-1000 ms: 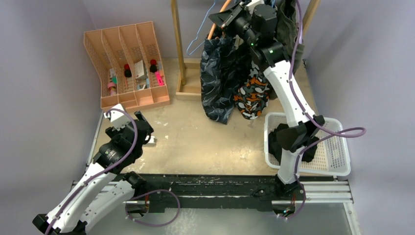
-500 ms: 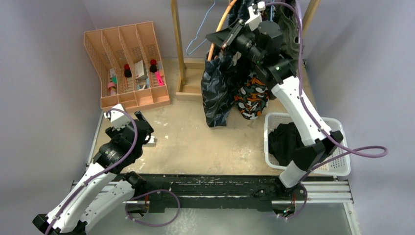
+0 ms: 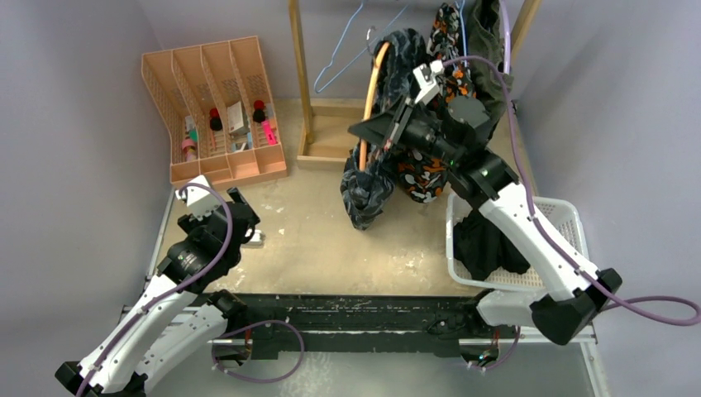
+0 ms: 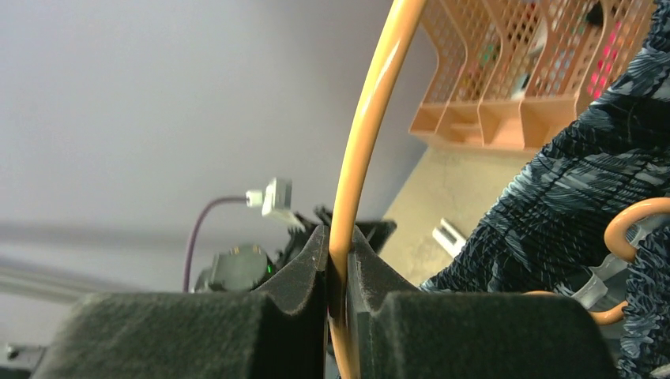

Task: Remove the shorts from the hanger
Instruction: Pick up the hanger from the clothes rod.

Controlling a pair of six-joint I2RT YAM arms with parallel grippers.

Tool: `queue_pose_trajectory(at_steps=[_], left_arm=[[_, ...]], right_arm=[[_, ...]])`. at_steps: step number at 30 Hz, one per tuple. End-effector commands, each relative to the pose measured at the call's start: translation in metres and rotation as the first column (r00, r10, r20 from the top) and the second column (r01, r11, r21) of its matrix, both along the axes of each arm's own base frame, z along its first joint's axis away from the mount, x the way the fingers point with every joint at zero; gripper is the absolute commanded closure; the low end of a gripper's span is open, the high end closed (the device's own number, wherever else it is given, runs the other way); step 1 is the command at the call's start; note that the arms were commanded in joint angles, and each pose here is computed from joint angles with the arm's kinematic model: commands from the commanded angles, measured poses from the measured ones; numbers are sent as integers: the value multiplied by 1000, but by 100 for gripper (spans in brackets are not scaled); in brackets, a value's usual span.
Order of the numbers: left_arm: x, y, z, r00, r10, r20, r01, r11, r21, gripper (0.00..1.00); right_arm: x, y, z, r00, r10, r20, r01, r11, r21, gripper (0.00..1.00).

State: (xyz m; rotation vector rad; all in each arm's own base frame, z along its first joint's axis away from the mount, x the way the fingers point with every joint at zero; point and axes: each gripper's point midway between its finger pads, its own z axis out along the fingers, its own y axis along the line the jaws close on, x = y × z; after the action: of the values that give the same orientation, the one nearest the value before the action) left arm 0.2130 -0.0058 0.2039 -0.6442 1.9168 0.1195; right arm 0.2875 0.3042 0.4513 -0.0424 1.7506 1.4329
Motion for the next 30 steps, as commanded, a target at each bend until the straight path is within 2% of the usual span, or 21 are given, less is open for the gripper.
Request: queue_pose_trajectory(at_steps=[1,9,12,17,21,26,30], left_arm=[[4,2,3,1000,21,17,-21,1000,2,10],[4,3,2,999,31,5,-31,999,6,10],[3,4,3,999,42,11,-42,999,0,9],[4,1,4,1000,26,9,-26,1000,-4,8],[6,-5,4,1000,-2,1,2,1000,-11,8],[11,-28,16,989,-144,36,146,988,-59,8],[10,-57,36,960,-247,131,270,941,-205,9]], right_arm=[[-48,8,7,978,145,151,-149,989,12,100],[-90,13,-56,962,256,97,-242,960,-137,100],[-105,11,-86,956,289,52,-280,951,-135,100],[-132,13,-138,946,323,-33,-325,944,-63,100],[-140,21,-164,941,327,-85,-334,939,-83,100],[-140,36,-179,934,342,-107,-352,931,-93,100],[-135,43,-180,941,323,-101,-333,937,-104,100]])
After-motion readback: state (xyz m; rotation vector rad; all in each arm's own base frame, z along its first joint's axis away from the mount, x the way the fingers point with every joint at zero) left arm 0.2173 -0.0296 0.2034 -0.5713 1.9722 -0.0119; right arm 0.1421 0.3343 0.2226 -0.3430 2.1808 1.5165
